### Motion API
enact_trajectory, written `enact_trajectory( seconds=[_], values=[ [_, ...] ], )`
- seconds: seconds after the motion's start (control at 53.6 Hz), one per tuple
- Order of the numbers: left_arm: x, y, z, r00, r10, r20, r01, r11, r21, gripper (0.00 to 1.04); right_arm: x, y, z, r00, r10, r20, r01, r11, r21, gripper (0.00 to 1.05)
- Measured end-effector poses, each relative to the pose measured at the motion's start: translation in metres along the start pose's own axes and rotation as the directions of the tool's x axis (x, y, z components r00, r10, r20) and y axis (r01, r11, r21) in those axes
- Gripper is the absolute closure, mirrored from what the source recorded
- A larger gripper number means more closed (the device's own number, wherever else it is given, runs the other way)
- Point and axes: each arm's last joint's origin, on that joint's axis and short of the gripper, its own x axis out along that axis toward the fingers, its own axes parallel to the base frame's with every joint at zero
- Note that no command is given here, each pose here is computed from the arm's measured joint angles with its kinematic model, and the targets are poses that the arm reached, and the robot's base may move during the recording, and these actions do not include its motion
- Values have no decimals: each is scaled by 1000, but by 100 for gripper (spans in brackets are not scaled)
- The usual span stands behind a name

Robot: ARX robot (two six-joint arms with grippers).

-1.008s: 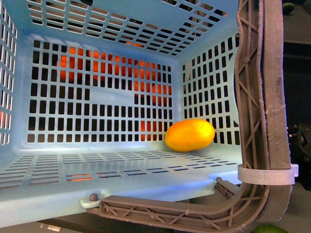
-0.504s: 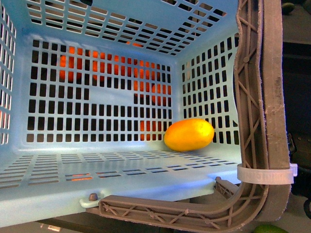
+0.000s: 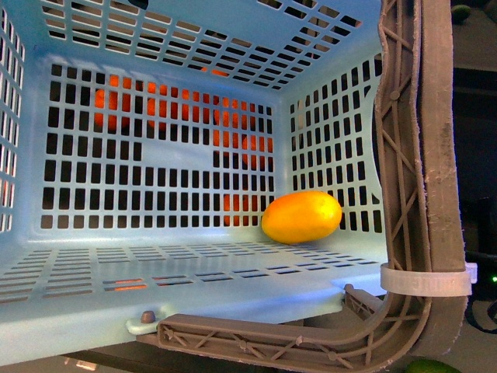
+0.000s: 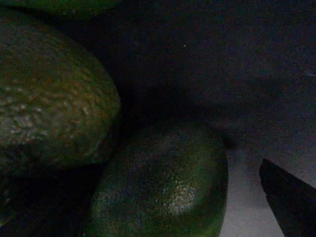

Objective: Pick mango and avocado into basket

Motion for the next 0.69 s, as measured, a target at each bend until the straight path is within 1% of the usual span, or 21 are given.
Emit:
enact_trajectory(
  seconds=[0.168, 0.224, 0.336, 0.467, 0.616, 0.691],
  values=[
    [0, 0, 0, 1000, 1, 0, -1, 1000, 1, 91, 0, 0, -1, 1000, 3, -1, -3, 1000, 9, 38],
    [0, 0, 0, 1000, 0, 0, 0, 1000, 1, 91, -3, -1, -2, 1000, 6, -1, -5, 1000, 20, 45],
    [0, 0, 0, 1000, 0, 0, 0, 1000, -1, 91, -12, -5, -1, 1000, 12, 4, -12, 999, 43, 47],
    [0, 0, 0, 1000, 0, 0, 0, 1000, 0, 91, -33, -17, 11, 999, 18, 46, -23, 995, 101, 47],
    [0, 0, 0, 1000, 1, 0, -1, 1000, 0, 91, -84, -45, 52, 987, 22, 159, -54, 979, 197, 47],
    [0, 0, 0, 1000, 0, 0, 0, 1000, 0, 91, -107, -53, 70, 977, 28, 210, -76, 972, 222, 47]
  ],
)
